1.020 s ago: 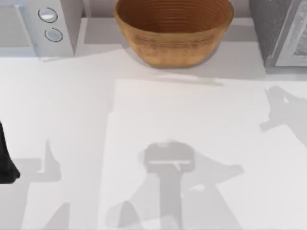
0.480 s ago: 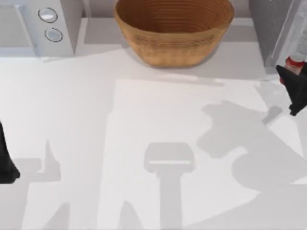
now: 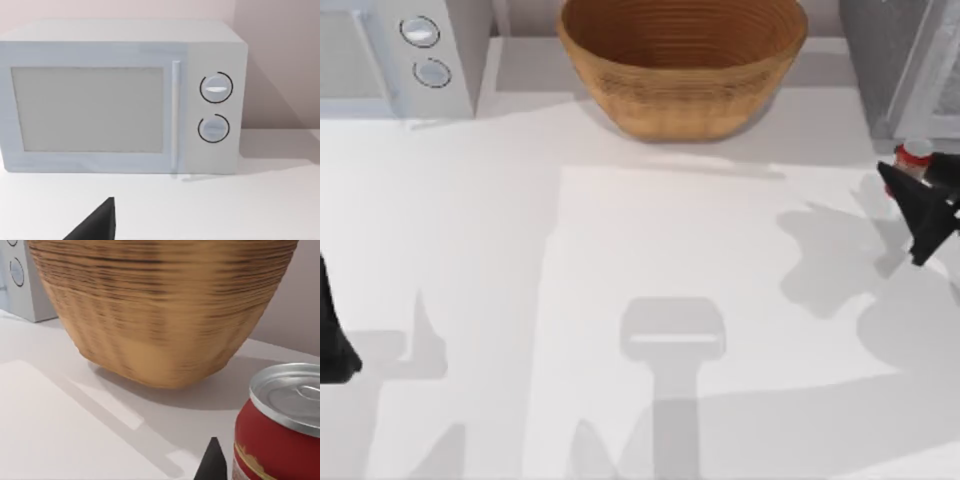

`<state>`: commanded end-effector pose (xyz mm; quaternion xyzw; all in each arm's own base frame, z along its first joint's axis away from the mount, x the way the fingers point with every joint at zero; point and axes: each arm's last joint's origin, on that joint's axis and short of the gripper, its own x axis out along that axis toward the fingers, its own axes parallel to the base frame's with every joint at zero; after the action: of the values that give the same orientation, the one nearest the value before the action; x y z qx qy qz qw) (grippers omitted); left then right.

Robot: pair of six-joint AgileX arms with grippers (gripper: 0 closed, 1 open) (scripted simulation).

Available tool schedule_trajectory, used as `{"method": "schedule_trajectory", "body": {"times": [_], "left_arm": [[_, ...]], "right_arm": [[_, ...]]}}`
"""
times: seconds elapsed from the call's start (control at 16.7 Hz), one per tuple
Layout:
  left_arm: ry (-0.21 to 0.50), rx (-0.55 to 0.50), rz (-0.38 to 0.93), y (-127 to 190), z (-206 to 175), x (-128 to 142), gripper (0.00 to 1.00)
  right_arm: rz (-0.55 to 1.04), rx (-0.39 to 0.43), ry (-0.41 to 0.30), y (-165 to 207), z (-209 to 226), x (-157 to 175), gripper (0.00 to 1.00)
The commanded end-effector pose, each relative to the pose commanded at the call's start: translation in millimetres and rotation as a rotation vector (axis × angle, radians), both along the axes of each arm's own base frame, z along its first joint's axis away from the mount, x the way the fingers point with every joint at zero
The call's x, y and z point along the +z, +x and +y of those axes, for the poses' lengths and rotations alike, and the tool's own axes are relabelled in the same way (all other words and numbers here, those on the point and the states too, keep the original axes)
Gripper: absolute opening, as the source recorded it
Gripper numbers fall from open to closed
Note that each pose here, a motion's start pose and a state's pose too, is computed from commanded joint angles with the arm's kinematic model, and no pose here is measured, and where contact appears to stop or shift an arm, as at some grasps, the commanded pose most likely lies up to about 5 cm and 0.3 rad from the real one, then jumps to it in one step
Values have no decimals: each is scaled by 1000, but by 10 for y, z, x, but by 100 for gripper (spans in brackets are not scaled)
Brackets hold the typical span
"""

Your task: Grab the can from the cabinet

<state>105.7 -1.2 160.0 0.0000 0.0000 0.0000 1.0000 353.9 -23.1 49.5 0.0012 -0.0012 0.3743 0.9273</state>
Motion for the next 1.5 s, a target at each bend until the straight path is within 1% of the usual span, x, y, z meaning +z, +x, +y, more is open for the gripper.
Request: {"method": "schedule_trajectory", "body": {"times": [0.24, 0.54, 0.78, 1.5], "left_arm": [[0, 0, 0, 0, 0, 0, 100], [0, 0, 0, 0, 0, 0, 100], [0, 0, 0, 0, 0, 0, 100], [0, 0, 0, 0, 0, 0, 100]], "right_arm": [[7, 4, 2, 1, 26, -9, 0], [0, 0, 0, 167, 164, -59, 0], [0, 0, 0, 173, 169, -61, 0], [0, 0, 0, 173, 169, -61, 90]]}}
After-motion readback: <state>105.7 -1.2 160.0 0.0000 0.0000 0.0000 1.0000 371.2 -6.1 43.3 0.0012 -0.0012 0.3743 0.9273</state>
